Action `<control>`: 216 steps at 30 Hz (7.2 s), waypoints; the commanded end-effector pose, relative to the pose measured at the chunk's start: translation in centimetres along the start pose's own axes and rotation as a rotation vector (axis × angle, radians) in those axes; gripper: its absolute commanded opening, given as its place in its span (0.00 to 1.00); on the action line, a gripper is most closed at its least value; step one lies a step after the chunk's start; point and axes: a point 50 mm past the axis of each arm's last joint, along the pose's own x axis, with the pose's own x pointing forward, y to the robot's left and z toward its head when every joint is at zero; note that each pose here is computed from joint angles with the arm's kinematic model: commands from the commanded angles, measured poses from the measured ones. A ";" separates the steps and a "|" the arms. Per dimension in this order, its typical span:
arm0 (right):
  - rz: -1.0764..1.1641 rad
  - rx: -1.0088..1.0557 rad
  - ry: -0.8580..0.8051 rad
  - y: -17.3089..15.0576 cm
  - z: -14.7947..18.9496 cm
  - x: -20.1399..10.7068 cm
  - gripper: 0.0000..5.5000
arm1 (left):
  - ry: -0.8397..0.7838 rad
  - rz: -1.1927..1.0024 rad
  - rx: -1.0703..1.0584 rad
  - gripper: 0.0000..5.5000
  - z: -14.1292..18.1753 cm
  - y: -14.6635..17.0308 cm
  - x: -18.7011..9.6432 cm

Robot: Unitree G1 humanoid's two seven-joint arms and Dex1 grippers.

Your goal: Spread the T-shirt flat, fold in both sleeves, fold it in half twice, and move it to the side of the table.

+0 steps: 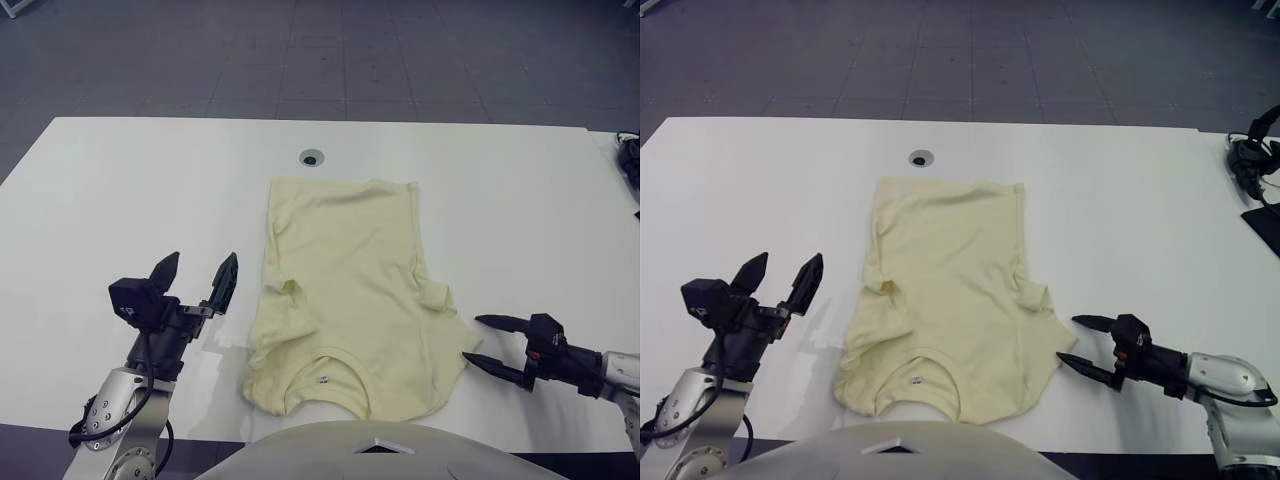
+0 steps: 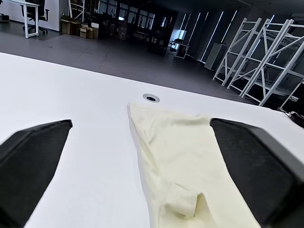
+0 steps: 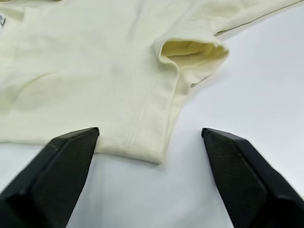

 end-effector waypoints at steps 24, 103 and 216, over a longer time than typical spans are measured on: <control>0.022 -0.045 0.012 -1.0 -0.2 0.3 0.01 | 0.065 -0.020 0.011 0.98 -1.7 -0.3 -0.4; 0.370 -1.230 -0.124 5.5 1.7 2.5 0.98 | 0.111 -1.300 1.657 0.98 -5.5 1.4 -5.2; -0.325 -0.216 -0.227 -14.2 13.1 10.6 0.24 | 0.148 -0.371 0.902 0.18 2.9 4.7 21.0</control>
